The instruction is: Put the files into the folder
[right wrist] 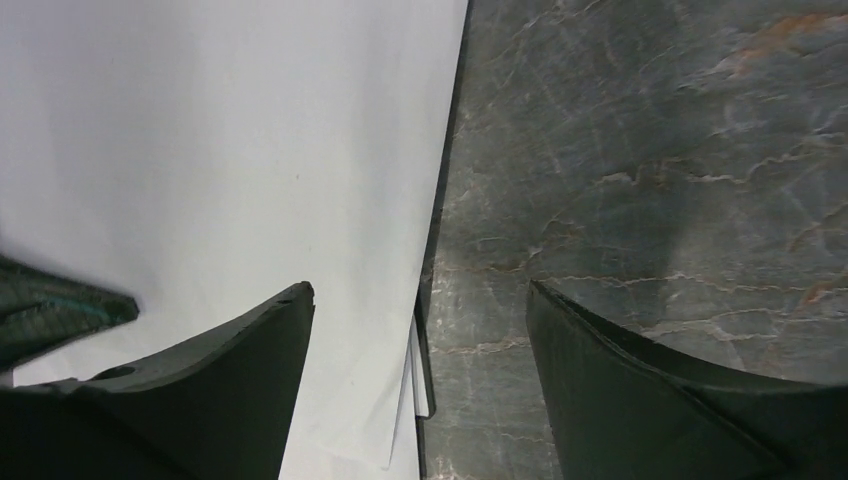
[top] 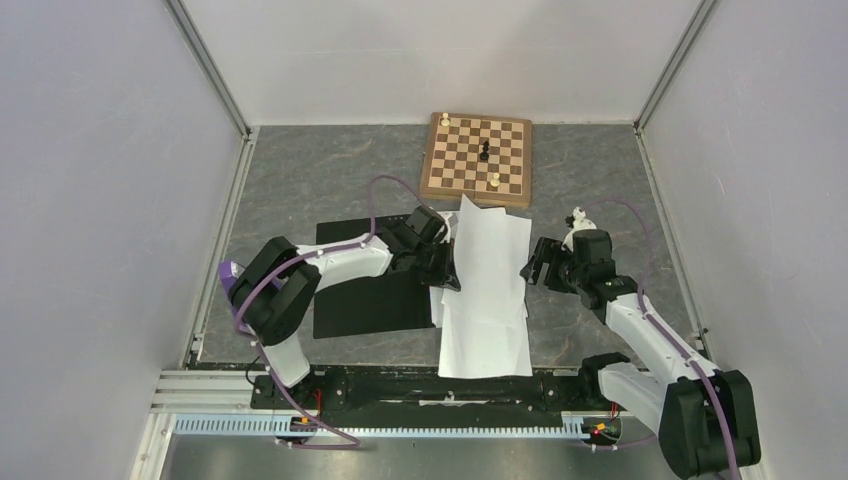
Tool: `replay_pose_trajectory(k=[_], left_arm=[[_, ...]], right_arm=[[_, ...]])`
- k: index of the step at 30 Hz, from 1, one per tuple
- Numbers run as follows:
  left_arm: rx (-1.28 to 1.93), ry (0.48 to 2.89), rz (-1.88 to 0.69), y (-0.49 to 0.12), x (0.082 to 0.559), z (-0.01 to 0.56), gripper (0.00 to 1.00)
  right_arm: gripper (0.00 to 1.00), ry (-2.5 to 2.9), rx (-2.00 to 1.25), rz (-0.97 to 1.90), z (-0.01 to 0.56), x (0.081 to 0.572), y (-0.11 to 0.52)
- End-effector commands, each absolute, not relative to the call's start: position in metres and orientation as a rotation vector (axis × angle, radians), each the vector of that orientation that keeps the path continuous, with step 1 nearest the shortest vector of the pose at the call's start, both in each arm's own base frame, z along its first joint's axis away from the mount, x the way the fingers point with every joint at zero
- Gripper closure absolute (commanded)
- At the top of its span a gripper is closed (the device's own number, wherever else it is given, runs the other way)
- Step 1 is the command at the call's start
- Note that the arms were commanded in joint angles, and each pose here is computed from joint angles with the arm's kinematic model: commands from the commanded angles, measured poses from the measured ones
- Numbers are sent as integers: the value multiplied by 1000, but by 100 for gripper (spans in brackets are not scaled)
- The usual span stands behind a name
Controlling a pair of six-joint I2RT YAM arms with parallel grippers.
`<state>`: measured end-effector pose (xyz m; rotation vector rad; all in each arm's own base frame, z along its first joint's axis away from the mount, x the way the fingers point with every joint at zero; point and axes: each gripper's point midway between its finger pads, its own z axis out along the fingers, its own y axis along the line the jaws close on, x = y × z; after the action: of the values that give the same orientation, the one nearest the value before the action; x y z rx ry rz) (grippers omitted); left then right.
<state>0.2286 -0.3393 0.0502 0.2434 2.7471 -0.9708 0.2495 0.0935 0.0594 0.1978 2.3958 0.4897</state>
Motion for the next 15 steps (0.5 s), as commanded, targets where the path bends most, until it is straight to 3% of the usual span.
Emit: replay_pose_trajectory(k=[1, 7, 15], left_arm=[[549, 2499, -883, -351, 232, 84, 98], [662, 2208, -858, -354, 232, 130, 98], [930, 1785, -937, -355, 219, 206, 98]], right_arm=[[17, 2252, 249, 356, 75, 271, 73], [4, 2021, 241, 481, 116, 294, 83], [2, 1733, 68, 735, 191, 305, 98]])
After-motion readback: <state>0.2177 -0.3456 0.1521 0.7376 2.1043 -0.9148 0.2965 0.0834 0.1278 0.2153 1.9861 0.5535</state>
